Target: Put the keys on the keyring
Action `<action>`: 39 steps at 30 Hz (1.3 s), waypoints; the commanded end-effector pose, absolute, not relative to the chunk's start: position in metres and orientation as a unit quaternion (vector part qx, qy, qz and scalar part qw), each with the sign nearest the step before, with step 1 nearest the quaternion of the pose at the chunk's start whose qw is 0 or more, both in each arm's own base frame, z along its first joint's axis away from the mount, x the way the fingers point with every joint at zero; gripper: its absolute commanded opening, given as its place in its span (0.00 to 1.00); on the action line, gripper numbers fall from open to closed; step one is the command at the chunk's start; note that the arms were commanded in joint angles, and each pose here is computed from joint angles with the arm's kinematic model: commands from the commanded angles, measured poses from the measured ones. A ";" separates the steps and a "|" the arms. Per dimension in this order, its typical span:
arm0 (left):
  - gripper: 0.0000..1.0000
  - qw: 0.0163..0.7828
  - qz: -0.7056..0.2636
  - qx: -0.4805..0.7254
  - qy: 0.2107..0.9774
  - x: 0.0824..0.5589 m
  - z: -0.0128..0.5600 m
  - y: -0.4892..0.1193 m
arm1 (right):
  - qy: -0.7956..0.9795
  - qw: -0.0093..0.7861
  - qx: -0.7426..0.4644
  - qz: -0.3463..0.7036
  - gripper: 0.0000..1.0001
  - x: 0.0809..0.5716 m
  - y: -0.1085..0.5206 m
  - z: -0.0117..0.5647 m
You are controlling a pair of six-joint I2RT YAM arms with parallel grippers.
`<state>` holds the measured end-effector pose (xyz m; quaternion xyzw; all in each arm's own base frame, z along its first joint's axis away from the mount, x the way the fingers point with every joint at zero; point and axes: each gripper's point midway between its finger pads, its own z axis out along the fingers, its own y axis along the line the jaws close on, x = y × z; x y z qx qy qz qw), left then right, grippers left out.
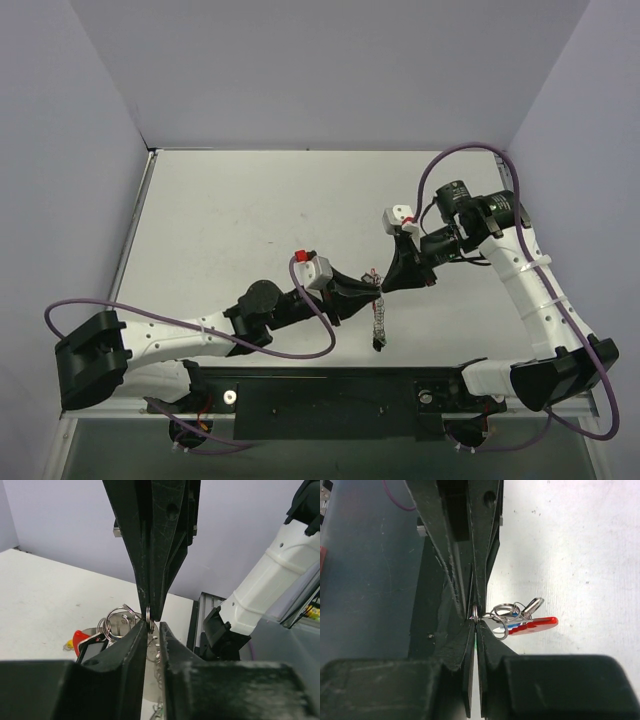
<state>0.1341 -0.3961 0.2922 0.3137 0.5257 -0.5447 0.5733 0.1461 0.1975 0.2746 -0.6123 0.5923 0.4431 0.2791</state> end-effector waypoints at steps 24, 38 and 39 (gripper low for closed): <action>0.62 0.574 -0.444 0.425 0.541 0.152 0.280 -0.390 | 0.745 0.135 -0.587 0.287 0.00 0.150 0.187 0.249; 0.40 0.584 -0.468 0.436 0.499 0.147 0.292 -0.404 | 0.728 0.128 -0.597 0.311 0.00 0.142 0.190 0.251; 0.38 0.576 -0.477 0.429 0.506 0.147 0.291 -0.406 | 0.726 0.128 -0.599 0.313 0.00 0.141 0.190 0.251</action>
